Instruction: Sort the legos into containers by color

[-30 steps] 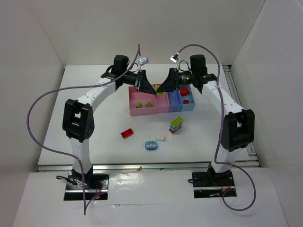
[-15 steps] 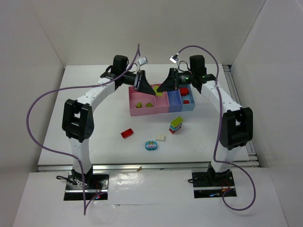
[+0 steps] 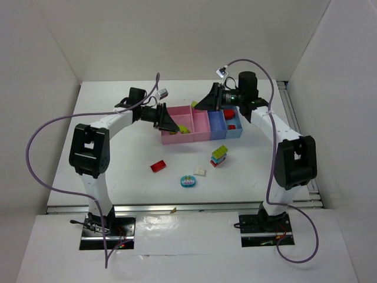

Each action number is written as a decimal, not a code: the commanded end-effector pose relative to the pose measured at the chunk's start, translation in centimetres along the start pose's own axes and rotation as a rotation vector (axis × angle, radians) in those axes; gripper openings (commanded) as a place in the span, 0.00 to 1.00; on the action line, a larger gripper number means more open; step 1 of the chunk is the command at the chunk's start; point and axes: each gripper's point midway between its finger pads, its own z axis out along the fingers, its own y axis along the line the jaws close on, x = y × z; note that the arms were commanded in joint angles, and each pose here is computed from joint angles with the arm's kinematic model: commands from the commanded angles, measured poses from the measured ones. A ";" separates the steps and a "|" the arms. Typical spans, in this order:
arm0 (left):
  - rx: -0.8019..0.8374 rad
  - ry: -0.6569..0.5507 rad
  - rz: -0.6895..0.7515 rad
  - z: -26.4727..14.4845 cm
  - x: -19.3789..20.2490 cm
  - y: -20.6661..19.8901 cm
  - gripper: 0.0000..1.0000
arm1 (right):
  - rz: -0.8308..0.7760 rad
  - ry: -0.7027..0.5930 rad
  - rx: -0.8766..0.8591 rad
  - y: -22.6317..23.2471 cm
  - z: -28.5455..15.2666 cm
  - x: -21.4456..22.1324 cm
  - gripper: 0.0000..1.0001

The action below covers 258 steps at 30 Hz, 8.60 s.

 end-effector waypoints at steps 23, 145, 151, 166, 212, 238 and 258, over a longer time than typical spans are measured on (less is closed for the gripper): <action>-0.763 -0.206 -0.085 -3.5 -7.3 8.9 0.08 | -0.016 -0.106 0.608 -7.8 0.9 -1.8 0.00; 0.221 0.049 0.161 0.5 -0.8 -12.3 0.89 | -0.062 -0.152 -0.073 9.0 -5.1 0.9 0.27; 0.262 0.080 0.194 1.5 -0.2 -13.1 0.90 | -0.034 -0.149 -0.073 8.0 -4.6 1.0 0.27; 0.295 0.130 0.199 3.0 0.5 -13.0 0.43 | 0.010 -0.105 -0.095 6.9 -2.6 2.0 0.26; -0.402 -0.345 -0.003 -12.2 -3.2 -4.1 0.00 | -0.038 -0.063 0.579 -8.9 8.3 -3.3 0.67; 0.147 -0.030 0.238 -4.9 -1.0 -10.4 0.00 | -0.160 0.144 -0.207 7.7 6.0 0.5 0.82; 0.112 -0.036 0.256 -4.6 -1.1 -10.3 0.00 | -0.172 0.174 -0.332 10.1 5.9 2.1 0.70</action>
